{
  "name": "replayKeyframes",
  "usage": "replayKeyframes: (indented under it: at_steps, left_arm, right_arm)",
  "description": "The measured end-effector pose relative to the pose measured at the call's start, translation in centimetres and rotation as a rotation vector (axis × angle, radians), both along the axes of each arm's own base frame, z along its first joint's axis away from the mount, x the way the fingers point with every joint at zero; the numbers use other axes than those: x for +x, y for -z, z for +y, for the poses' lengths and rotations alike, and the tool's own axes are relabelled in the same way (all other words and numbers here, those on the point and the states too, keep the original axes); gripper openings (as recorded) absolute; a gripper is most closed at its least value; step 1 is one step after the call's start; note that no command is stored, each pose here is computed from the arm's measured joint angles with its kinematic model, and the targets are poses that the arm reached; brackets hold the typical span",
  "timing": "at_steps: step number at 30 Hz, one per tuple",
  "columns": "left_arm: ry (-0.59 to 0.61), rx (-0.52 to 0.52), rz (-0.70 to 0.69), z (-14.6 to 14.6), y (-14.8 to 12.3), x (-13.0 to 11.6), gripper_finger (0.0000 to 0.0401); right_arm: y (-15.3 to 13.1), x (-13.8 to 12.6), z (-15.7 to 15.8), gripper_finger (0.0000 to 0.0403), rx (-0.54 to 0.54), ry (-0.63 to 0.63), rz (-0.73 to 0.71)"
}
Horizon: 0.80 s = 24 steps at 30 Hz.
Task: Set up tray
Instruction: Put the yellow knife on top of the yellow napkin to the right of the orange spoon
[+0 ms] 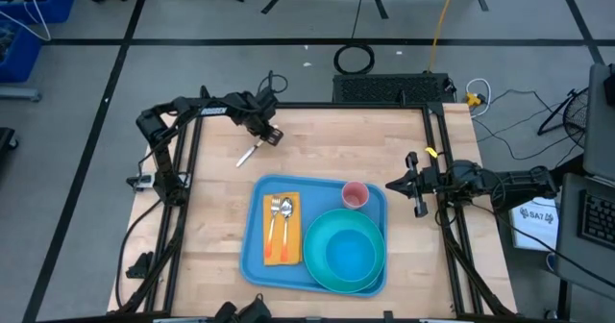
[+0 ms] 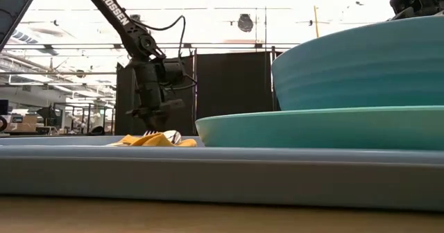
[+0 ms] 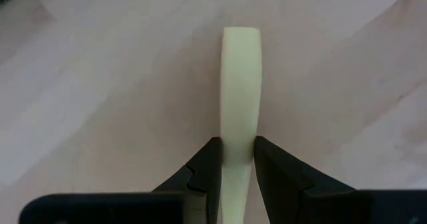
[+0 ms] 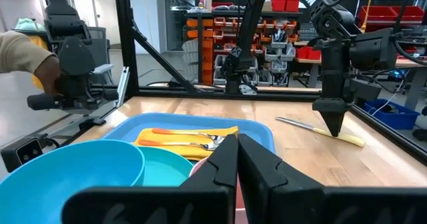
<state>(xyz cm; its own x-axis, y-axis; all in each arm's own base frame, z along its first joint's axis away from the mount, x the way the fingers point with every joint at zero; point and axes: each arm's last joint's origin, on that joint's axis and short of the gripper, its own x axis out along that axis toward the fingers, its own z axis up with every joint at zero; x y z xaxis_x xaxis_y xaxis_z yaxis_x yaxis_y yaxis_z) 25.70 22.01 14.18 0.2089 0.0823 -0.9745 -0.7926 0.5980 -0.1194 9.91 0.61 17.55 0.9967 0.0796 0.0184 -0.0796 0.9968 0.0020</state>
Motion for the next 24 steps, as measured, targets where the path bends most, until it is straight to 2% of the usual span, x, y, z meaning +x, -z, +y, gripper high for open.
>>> replayKeyframes:
  at_steps: [14,19,24]
  left_arm:
    - [-0.020,-0.088,0.086,-1.8,0.4,0.1,0.0088]
    - [0.038,-0.129,0.151,-2.5,0.7,-0.2,0.0088]
    - [0.180,-0.105,0.197,-3.5,0.7,0.2,0.0088]
  right_arm:
    - [0.0,0.0,0.0,0.0004,0.000,0.000,0.004]
    - [0.0,0.0,0.0,0.0004,0.003,0.000,0.004]
    - [0.0,0.0,0.0,0.0004,0.004,0.004,0.004]
